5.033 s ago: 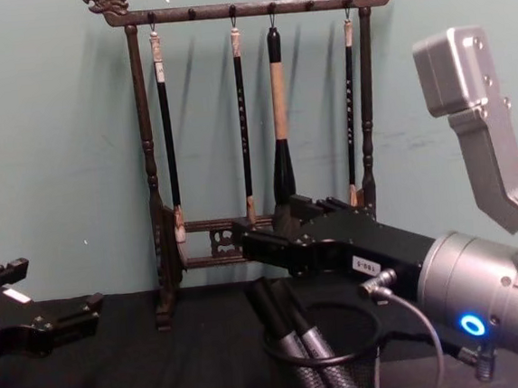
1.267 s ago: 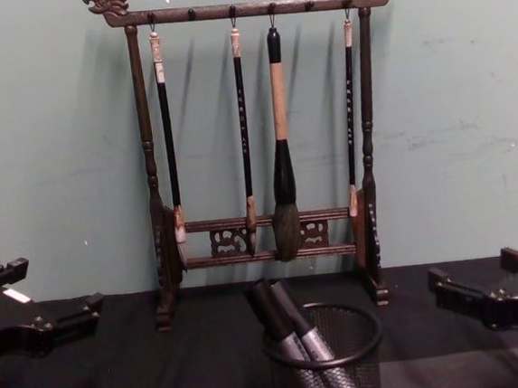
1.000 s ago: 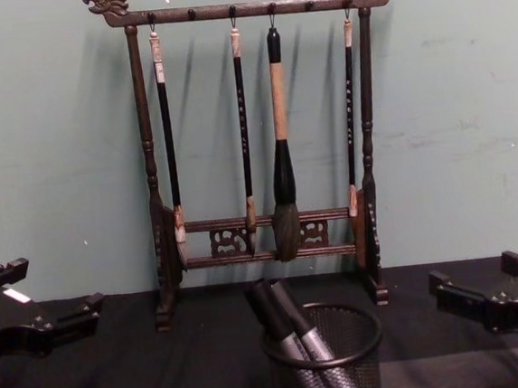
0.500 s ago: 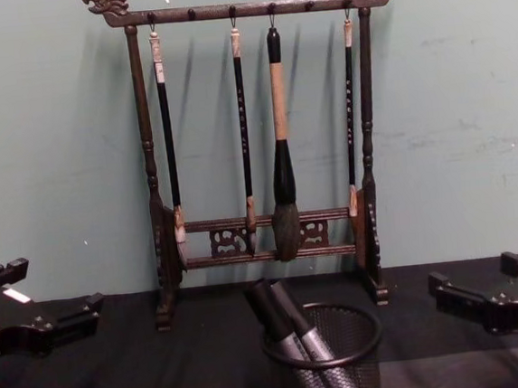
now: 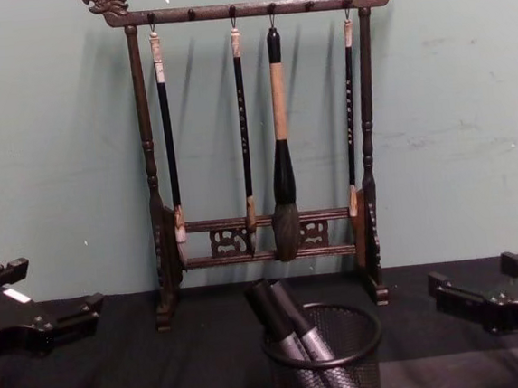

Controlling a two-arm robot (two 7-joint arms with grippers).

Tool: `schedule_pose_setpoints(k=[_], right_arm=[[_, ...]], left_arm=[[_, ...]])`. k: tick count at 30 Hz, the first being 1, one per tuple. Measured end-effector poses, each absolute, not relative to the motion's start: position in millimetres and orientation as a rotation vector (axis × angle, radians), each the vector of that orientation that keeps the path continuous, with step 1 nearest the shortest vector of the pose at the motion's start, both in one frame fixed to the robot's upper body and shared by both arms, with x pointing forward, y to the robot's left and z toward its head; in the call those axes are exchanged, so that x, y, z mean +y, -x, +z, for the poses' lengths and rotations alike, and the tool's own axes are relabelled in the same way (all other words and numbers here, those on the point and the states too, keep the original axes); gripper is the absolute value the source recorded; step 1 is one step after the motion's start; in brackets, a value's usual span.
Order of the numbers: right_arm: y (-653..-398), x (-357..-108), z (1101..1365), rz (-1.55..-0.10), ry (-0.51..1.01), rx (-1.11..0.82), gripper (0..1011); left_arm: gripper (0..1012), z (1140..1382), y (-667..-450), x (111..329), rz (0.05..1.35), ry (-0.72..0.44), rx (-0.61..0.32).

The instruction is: Pick up the water-based marker from the table and place it into the pen holder.

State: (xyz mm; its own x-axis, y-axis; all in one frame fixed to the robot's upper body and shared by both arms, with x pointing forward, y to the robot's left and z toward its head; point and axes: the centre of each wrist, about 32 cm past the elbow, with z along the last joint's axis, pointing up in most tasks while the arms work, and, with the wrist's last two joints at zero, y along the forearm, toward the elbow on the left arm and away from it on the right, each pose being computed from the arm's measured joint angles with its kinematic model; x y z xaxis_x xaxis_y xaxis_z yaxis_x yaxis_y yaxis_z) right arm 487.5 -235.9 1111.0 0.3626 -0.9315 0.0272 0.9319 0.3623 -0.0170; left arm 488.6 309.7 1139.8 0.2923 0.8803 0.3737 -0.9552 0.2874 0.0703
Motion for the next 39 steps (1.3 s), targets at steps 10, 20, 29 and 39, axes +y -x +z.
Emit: schedule_pose_setpoints(k=[10,20,29,39], right_arm=[[-487.5,-235.9,1111.2,-1.200,0.031,-0.014,1002],[-487.6,-235.9,1111.2,-1.200,0.031,-0.014,1002],[-487.6,-235.9,1111.2,-1.200,0.031,-0.014,1002],[-487.6,-235.9,1111.2,-1.200,0.031,-0.014,1002]], left_arm=[[1009,1139.8,-488.6,309.7,1.248,-0.304,-0.285],[1009,1139.8,-488.6,309.7,1.248,-0.305,-0.285],[1009,1139.8,-488.6,309.7,1.248,-0.304,-0.285],[1009,1139.8,-488.6,309.6,1.248,-0.304,-0.285]])
